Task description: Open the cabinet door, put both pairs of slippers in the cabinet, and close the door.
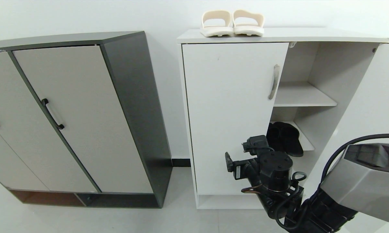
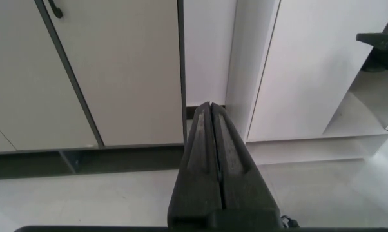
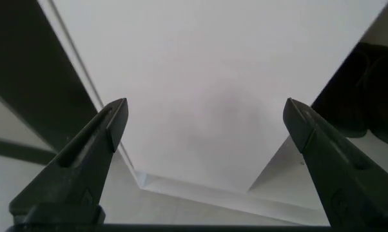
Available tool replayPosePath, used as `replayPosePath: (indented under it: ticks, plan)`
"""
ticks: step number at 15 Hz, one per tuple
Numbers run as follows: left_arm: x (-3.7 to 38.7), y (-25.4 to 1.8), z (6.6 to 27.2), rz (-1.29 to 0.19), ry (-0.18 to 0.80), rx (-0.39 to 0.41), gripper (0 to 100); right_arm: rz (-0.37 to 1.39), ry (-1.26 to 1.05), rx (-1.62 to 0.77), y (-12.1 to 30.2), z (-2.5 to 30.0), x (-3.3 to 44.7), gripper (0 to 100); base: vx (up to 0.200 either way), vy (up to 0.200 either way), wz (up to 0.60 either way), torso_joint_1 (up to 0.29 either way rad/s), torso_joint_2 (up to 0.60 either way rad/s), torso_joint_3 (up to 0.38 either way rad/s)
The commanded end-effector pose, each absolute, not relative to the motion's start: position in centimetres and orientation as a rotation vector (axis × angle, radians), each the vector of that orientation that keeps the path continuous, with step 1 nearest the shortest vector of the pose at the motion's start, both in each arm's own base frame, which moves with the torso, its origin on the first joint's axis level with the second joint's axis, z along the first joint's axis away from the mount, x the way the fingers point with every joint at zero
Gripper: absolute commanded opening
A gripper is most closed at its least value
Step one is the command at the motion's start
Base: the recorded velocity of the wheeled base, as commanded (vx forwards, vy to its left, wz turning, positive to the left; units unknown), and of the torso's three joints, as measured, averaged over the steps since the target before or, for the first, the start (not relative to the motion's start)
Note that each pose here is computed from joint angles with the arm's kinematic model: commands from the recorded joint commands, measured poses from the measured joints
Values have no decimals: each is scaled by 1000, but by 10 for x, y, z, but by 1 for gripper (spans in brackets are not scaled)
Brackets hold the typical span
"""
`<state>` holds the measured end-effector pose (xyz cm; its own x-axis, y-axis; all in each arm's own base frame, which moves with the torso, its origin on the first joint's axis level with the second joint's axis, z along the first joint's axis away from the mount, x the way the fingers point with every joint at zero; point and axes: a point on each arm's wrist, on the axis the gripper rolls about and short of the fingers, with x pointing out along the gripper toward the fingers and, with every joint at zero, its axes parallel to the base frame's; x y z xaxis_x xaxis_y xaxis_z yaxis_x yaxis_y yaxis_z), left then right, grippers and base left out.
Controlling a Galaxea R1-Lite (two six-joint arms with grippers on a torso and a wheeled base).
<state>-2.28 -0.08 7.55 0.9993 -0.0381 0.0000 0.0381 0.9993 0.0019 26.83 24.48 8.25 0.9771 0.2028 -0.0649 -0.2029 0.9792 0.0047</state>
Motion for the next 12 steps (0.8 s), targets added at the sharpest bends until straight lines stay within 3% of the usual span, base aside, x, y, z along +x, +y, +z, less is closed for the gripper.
replayPosePath:
  ticks: [1, 6, 10, 12]
  plan:
    - [-23, -1, 76, -38, 2, 2, 0, 213, 67, -7, 245, 80, 268, 100, 0, 0, 0, 0, 0, 0]
    - [-23, -1, 76, -38, 2, 2, 0, 215, 72, -14, 246, 77, 268, 100, 0, 0, 0, 0, 0, 0]
    - [-23, -1, 76, -38, 2, 2, 0, 213, 72, -14, 246, 77, 268, 100, 0, 0, 0, 17, -206, -300]
    - [-23, -1, 76, -38, 2, 2, 0, 215, 72, -15, 246, 77, 268, 100, 0, 0, 0, 46, -564, -364]
